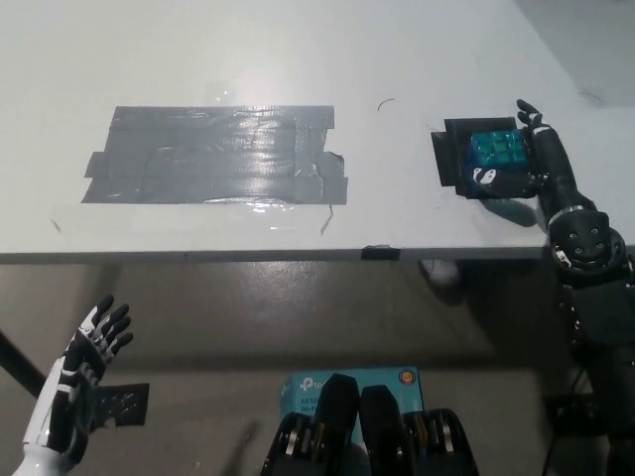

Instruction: A rubick's cube is kept in the black marked spot on the table and the robot uses its right arm to pick it up and hands it to a person

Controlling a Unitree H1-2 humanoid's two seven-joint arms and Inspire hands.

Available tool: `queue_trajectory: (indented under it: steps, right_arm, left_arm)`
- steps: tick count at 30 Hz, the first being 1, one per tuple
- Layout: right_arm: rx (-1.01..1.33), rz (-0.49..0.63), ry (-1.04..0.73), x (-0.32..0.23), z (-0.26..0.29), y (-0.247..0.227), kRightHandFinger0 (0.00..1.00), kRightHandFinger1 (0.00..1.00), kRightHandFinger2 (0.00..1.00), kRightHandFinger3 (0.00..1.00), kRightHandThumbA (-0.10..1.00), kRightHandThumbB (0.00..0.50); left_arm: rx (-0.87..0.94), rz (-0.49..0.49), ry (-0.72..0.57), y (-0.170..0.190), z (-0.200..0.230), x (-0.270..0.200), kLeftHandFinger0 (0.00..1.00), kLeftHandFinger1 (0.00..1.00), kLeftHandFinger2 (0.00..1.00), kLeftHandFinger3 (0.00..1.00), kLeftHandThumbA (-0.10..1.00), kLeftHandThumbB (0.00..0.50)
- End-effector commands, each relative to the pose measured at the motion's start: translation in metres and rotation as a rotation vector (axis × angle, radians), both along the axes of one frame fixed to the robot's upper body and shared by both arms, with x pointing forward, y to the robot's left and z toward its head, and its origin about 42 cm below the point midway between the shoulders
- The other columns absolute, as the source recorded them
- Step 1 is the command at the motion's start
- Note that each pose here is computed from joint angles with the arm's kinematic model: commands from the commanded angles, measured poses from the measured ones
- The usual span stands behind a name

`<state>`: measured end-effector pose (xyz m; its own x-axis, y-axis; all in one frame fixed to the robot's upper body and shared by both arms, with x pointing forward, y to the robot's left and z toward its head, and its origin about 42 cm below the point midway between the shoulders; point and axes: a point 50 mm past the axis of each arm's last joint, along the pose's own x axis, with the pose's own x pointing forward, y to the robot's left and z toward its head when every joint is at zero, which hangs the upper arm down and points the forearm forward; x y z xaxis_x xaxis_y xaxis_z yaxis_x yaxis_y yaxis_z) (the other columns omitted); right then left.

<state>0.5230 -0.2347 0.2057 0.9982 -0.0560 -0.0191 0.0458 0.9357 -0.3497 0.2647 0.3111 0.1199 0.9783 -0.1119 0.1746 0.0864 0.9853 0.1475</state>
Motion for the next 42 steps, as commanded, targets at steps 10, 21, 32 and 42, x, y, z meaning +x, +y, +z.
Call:
queue_trajectory:
  steps: [10,21,32,42]
  right_arm:
    - [0.009,0.013,-0.046,0.02,0.031,0.01,1.0,1.0,1.0,1.0,0.9,0.399]
    - [-0.001,0.01,0.049,0.027,0.008,0.003,1.0,1.0,1.0,1.0,0.88,0.368]
    - [0.042,-0.237,-0.037,0.029,0.007,-0.008,0.01,0.14,0.36,0.26,-0.09,0.199]
    - [0.021,-0.22,-0.001,0.025,-0.004,-0.01,0.0,0.37,0.77,0.74,-0.1,0.192]
  left_arm:
    - [0.026,-0.026,-0.059,0.003,0.017,0.005,1.0,1.0,1.0,1.0,0.98,0.167]
    - [0.024,-0.024,-0.058,0.003,0.019,0.005,1.0,1.0,1.0,1.0,0.98,0.157]
    - [0.034,-0.024,-0.07,0.003,0.023,0.01,1.0,1.0,1.0,1.0,0.98,0.157]
    - [0.034,-0.024,-0.071,0.003,0.025,0.011,1.0,1.0,1.0,1.0,0.99,0.172]
